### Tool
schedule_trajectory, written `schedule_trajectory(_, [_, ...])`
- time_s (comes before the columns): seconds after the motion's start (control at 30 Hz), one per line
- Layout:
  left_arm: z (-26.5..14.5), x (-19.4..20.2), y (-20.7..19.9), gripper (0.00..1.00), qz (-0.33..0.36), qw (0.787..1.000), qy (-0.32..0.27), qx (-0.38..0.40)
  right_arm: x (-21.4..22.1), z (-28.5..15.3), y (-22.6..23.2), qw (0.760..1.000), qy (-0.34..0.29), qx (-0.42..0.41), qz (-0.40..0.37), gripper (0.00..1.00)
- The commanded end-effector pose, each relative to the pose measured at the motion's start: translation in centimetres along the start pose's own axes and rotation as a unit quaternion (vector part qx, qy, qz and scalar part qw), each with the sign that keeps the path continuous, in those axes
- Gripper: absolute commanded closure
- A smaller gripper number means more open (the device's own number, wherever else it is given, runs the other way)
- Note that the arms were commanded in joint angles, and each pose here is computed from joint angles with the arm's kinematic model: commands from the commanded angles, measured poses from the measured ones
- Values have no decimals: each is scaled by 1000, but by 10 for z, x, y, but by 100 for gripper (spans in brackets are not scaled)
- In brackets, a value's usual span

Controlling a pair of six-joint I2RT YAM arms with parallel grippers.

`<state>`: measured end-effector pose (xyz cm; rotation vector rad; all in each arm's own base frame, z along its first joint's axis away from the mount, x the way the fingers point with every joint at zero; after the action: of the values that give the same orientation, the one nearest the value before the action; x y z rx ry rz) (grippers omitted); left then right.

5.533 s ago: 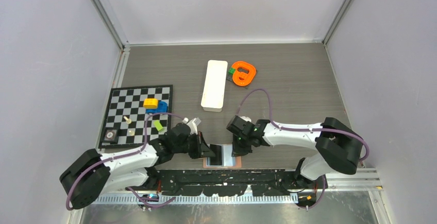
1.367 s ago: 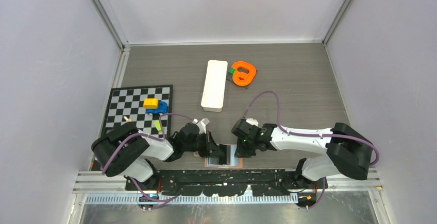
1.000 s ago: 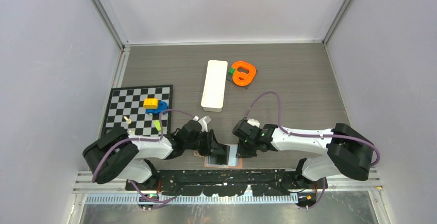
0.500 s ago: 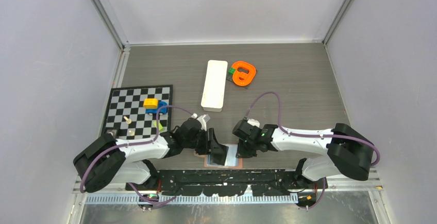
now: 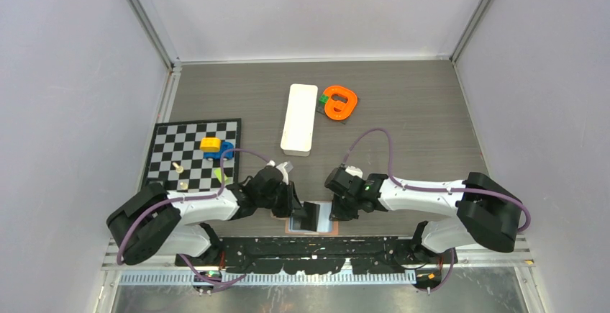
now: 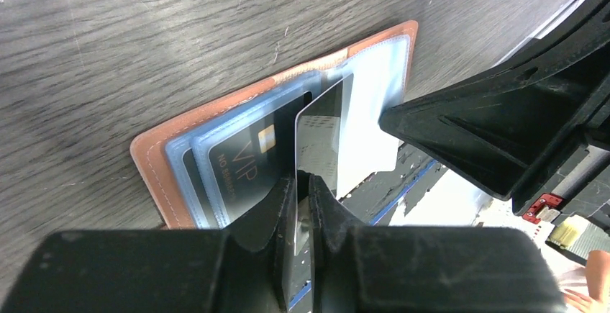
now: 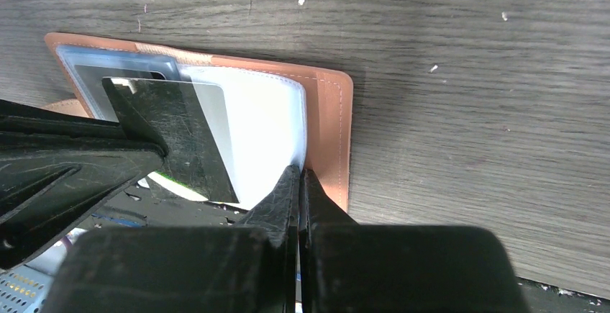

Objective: Put the credit cards into the card holder
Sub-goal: Insert the credit card into the card holder.

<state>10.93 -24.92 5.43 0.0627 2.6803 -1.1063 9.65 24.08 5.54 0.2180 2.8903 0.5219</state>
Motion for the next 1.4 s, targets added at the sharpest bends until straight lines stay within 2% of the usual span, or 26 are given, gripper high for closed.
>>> schedule_trajectory(0.0, [4,11,23,91,-10,999,10,-53,1,5,-23,999,-13,46,-2,99])
schedule_trajectory(0.17, [7,12,27,100,-20,998,-5,-59,1,4,-22,999,-14,43,2,100])
schedule_trajectory(0.4, [9,10,28,100,-32,997,-25,-59,2,4,-22,999,-12,40,2,100])
schedule_trajectory(0.87, [21,18,14,100,-13,998,-6,-58,-1,-2,-16,1000,-23,20,8,99])
schedule_trajectory(1.37, [14,16,-6,68,63,992,-1,-105,-2,-4,-22,999,-34,24,11,100])
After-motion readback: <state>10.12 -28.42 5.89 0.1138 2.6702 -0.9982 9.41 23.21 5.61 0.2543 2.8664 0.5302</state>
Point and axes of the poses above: each gripper's point midway between its finger pads, its own z axis out along the fingers, its own y axis along the line the jaws close on, x = y × z, the point moved 4 cm from there along -z, back along the fingers, and after that the axes turned 1 degree about z, right-handed, at the moved point
